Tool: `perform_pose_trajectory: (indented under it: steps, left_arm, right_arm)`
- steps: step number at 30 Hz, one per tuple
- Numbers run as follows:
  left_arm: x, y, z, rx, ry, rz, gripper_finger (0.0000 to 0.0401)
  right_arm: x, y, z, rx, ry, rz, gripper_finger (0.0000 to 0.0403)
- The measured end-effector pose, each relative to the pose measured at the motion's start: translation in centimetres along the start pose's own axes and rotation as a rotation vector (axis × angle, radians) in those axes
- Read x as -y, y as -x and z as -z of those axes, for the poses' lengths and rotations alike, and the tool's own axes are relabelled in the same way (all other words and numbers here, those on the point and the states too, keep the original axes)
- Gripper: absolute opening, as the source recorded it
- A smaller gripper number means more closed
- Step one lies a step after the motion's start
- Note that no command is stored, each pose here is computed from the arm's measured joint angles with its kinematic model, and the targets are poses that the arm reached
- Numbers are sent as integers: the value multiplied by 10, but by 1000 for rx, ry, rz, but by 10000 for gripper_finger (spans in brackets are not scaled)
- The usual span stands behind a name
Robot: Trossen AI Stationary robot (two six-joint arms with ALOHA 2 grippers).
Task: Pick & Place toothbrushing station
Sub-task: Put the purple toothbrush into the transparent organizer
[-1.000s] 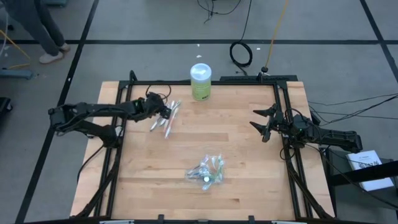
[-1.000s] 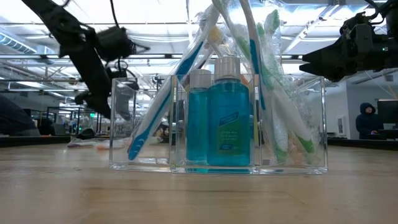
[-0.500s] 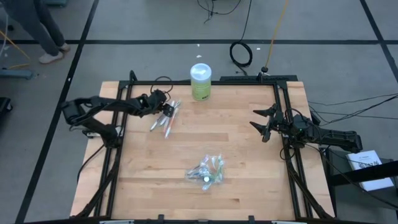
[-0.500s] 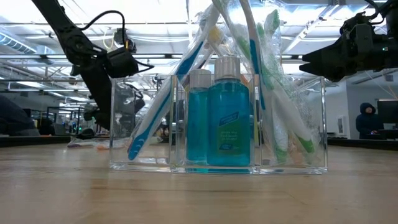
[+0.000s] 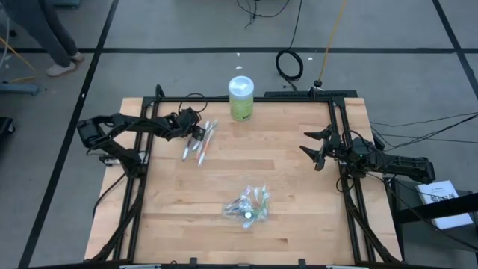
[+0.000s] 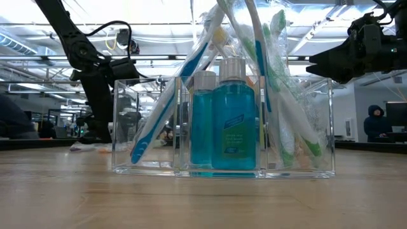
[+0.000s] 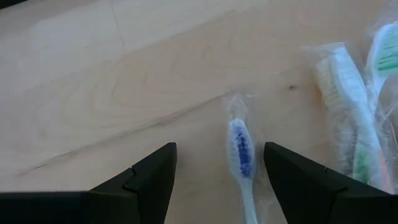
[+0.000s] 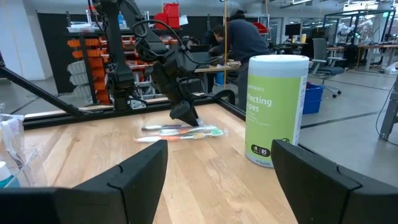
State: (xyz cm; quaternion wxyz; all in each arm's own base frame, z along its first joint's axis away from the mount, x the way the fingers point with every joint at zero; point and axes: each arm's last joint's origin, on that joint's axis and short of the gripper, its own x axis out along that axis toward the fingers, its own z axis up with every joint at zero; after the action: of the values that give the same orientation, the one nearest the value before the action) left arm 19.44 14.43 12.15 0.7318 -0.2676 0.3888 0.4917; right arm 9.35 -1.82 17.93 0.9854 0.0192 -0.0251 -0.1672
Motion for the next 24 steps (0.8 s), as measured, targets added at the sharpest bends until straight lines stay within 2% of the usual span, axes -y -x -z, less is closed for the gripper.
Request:
perform_pose_trajectory:
  steps: [5,8,14,18,24]
  left_arm:
    - [1,0,0,2,-6,5,247]
    - [2,0,-2,21,3,20,231]
    - [4,0,-4,29,9,64,157]
    - [3,0,-2,6,-2,48,109]
    - [1,0,2,-32,-35,28,71]
  right_arm:
    - [0,0,0,0,0,0,279]
    - [0,0,0,0,0,0,279]
    - [0,0,0,0,0,0,279]
    - [0,0,0,0,0,0,279]
    - [0,0,0,0,0,0,279]
